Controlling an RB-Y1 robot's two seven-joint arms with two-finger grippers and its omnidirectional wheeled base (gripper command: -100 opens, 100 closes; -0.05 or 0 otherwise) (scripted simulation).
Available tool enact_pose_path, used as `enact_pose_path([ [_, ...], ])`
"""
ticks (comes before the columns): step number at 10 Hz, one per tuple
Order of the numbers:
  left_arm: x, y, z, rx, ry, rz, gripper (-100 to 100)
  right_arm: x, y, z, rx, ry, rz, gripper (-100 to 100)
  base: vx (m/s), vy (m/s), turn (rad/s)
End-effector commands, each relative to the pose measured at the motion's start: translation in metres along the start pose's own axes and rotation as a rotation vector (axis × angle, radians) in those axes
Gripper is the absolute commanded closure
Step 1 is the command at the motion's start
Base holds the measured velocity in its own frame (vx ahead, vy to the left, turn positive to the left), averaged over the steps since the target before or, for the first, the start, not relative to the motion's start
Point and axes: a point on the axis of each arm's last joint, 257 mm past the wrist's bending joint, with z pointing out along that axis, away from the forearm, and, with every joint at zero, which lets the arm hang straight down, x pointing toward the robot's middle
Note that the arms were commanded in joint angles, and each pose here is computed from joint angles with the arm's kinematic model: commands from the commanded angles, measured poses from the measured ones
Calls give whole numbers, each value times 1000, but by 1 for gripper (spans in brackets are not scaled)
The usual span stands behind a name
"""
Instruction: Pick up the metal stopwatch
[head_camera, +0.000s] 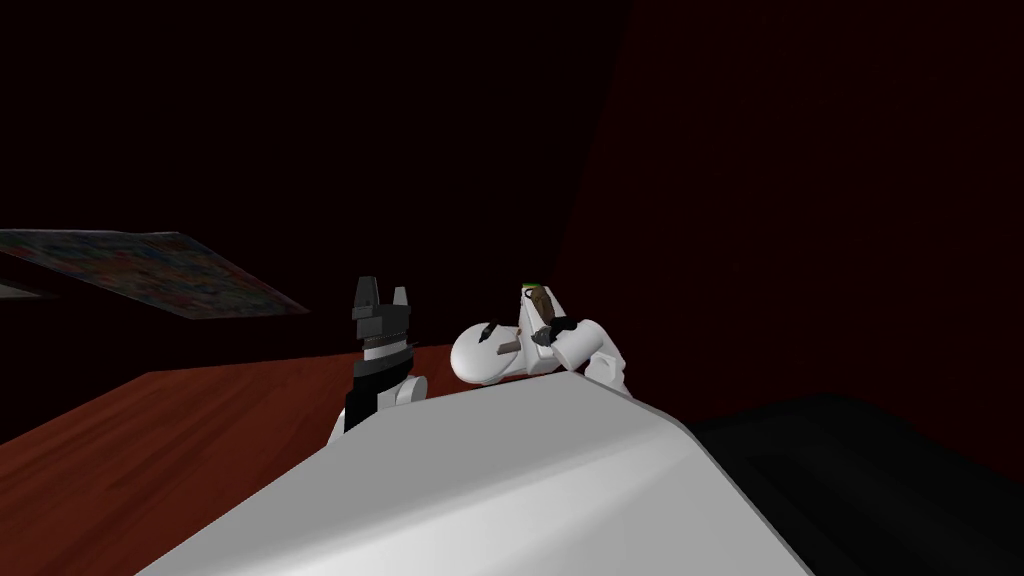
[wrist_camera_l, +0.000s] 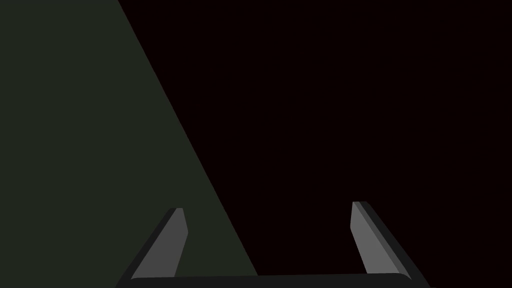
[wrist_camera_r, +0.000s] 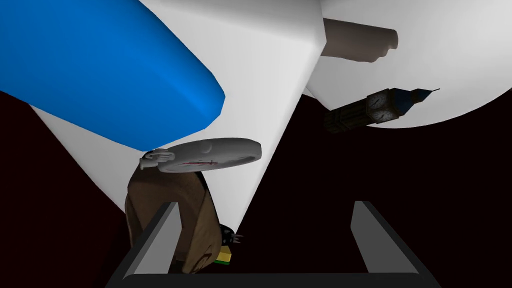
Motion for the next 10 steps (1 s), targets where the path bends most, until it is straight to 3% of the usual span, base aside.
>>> enact_pose_path([
  [1, 0, 0, 0, 0, 0, 0, 0, 12, -3, -2, 8, 45, -46, -100, 25, -35, 89],
  [5, 0, 0, 0, 0, 0, 0, 0, 37, -5, -13, 16, 125, -140, -100, 30, -50, 83],
  [10, 0, 0, 0, 0, 0, 0, 0, 58, -9, -29, 23, 193, -199, -100, 30, -56, 41],
])
